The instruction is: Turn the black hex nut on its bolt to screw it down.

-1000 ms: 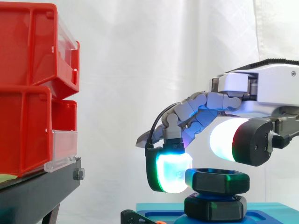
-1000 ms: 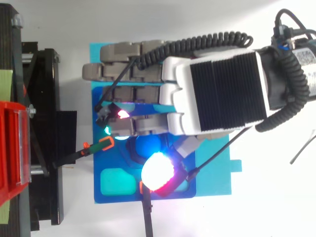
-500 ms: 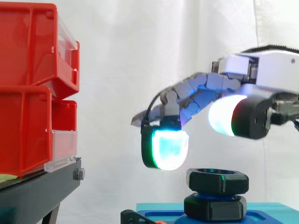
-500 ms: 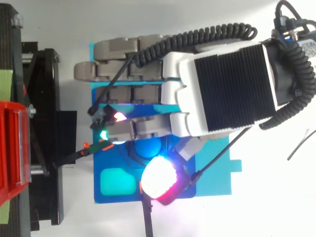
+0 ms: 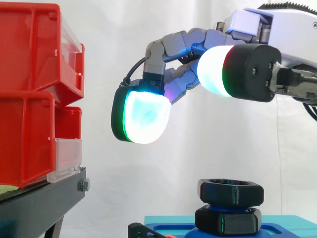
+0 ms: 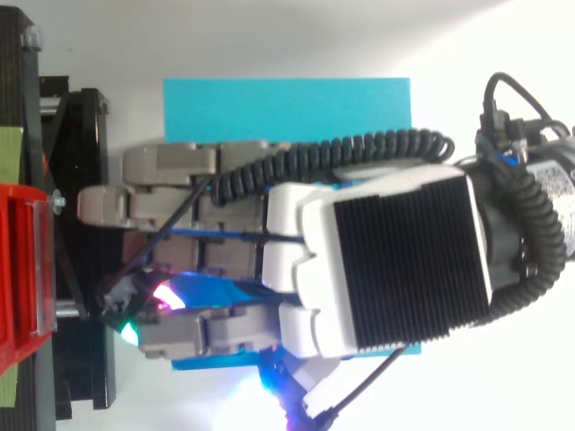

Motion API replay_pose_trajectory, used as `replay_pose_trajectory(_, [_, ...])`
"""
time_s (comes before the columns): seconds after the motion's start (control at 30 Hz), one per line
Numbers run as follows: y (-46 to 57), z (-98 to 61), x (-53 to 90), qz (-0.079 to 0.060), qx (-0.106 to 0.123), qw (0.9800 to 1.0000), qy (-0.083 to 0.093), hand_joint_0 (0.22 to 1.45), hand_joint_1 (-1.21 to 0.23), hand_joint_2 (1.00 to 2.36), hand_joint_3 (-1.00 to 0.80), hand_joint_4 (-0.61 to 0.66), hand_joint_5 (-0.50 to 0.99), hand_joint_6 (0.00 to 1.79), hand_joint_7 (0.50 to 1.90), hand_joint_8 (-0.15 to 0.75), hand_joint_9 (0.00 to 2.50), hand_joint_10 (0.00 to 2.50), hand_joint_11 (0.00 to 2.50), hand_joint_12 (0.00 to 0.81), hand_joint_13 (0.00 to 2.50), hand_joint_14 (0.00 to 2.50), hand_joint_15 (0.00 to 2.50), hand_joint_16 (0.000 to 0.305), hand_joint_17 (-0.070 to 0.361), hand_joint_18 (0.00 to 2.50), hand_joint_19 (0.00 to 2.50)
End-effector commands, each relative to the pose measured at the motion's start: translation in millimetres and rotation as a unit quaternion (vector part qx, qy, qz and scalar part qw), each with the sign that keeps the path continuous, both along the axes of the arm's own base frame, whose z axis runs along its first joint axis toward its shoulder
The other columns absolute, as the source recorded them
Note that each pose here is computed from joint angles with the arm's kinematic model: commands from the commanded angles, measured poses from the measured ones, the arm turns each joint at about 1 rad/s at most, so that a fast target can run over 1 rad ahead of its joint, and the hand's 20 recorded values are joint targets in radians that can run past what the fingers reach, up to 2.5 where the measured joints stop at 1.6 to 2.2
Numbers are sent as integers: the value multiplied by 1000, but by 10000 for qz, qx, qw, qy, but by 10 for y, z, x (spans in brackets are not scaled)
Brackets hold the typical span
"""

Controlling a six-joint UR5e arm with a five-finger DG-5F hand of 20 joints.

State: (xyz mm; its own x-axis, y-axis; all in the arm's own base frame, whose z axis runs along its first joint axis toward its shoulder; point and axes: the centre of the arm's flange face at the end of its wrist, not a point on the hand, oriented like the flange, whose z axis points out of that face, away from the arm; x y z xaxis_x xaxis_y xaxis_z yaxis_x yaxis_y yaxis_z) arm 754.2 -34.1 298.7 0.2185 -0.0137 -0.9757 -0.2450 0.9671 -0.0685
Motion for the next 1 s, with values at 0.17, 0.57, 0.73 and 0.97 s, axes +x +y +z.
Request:
replay_pose_trajectory(0.17, [242, -89, -42, -29, -18, 9993, 384, 502, -170, 1000, -500, 210, -62, 523, 1115, 242, 808, 7, 185, 290, 506, 0, 8, 45, 101, 419, 214])
replay_pose_trajectory(0.57, [357, -131, -76, 61, -151, 9984, 546, 503, -172, 1000, -500, 204, -60, 612, 1070, 249, 837, 7, 210, 292, 509, 0, 30, 44, 100, 411, 208])
replay_pose_trajectory(0.73, [321, -156, -97, 28, -294, 9976, 625, 503, -170, 1000, -500, 191, -59, 645, 1062, 251, 844, 8, 220, 291, 512, 0, 35, 44, 100, 408, 209])
replay_pose_trajectory(0.97, [194, -182, -119, -83, -576, 9962, 653, 504, -169, 1000, -500, 178, -56, 662, 1082, 256, 864, 8, 228, 292, 515, 1, 42, 45, 100, 413, 216])
